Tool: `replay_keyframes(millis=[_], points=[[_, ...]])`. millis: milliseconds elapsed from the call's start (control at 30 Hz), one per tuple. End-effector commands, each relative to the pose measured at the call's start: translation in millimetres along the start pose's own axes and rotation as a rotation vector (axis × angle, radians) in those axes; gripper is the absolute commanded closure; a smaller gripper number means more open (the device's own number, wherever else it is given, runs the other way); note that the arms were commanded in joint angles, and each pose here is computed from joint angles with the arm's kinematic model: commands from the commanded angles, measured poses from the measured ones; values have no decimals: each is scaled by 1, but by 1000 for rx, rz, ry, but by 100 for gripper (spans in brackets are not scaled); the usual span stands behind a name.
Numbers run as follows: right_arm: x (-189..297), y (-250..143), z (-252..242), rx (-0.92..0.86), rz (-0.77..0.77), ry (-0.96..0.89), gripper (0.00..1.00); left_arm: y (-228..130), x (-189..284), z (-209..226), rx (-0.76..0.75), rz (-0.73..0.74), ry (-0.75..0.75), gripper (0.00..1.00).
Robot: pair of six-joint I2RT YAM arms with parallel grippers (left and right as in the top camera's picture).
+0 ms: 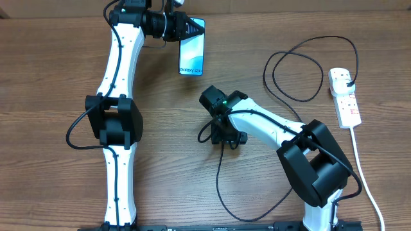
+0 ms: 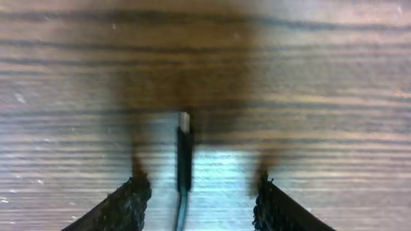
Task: Plug charger to phone and switch on socket
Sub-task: 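Close the right gripper on the cable's USB-C plug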
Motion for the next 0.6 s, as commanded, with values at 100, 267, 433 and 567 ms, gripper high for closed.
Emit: replay_keyframes(millis=[100, 267, 433, 567], points=[[-1, 17, 10, 10, -30, -2, 44, 2, 2, -11, -15, -2, -36, 95], [-4, 18, 11, 10, -4, -15, 48, 3, 2, -11, -14, -3, -35, 96], [-4, 17, 10, 14, 2, -22, 51, 3, 4, -9, -12, -6, -34, 96], [-4, 16, 9, 14, 11, -26, 58, 3, 4, -9, -11, -6, -34, 95]])
Point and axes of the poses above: each gripper's point midway between its finger pads, its own x axis back along the fingers, its own z axis along the line the jaws close on, y = z × x, the point moved 10 cm from there along x, back along the fingers, and after that the axes turned 9 degrees about x, right-handed, at the moved point
